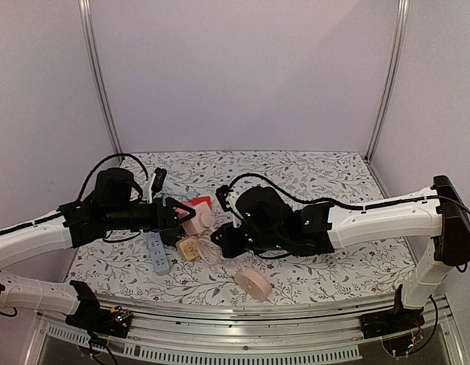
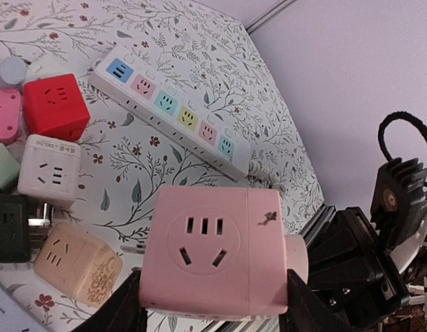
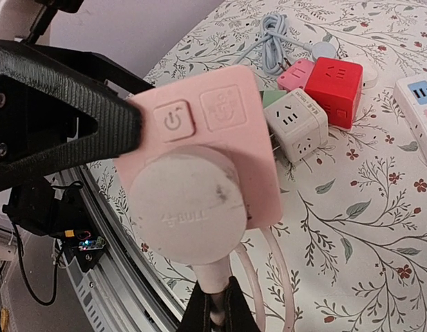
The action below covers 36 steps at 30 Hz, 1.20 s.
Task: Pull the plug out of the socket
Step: Remove the plug from the socket.
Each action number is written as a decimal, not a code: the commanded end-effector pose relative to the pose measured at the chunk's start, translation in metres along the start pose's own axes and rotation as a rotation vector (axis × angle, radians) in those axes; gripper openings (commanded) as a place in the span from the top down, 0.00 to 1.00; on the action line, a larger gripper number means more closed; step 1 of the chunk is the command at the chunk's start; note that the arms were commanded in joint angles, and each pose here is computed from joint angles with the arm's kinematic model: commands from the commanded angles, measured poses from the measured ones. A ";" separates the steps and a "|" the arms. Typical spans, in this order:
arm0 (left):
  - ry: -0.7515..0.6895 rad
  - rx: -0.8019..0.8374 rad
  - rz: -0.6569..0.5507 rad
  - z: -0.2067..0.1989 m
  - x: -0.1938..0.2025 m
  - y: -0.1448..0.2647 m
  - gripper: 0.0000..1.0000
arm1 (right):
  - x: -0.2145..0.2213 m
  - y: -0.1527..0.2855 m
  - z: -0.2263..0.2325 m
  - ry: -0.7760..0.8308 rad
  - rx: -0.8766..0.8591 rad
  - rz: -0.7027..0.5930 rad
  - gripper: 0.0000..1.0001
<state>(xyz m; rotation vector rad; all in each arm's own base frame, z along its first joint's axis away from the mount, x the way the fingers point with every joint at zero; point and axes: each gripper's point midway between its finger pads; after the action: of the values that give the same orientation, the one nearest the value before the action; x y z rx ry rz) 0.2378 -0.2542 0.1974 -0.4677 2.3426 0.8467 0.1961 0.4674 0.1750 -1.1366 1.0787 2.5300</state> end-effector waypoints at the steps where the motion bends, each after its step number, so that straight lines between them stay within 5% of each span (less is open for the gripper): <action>1: -0.046 -0.166 -0.066 0.038 -0.013 0.013 0.98 | 0.007 0.009 -0.041 -0.001 0.160 0.032 1.00; 12: -0.159 -0.379 0.020 0.096 0.022 0.007 1.00 | -0.046 0.049 0.000 -0.024 0.039 -0.070 1.00; 20: -0.158 -0.434 0.038 0.101 0.019 0.006 1.00 | -0.052 0.066 0.000 -0.029 0.034 -0.094 1.00; 36: 0.114 -0.069 -0.115 0.030 -0.009 0.009 1.00 | 0.009 0.002 -0.027 -0.008 0.122 0.055 1.00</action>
<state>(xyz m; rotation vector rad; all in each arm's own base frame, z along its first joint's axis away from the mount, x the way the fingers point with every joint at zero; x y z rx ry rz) 0.2377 -0.2469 0.1991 -0.5417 2.3415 0.8193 0.1962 0.4634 0.1946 -1.1240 1.0637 2.5320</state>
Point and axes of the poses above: each gripper's point midway between its finger pads, its own y axis back along the fingers, its own z axis along the line the jaws close on, x = y × z, and after that the axes turned 5 degrees about -y, right-handed
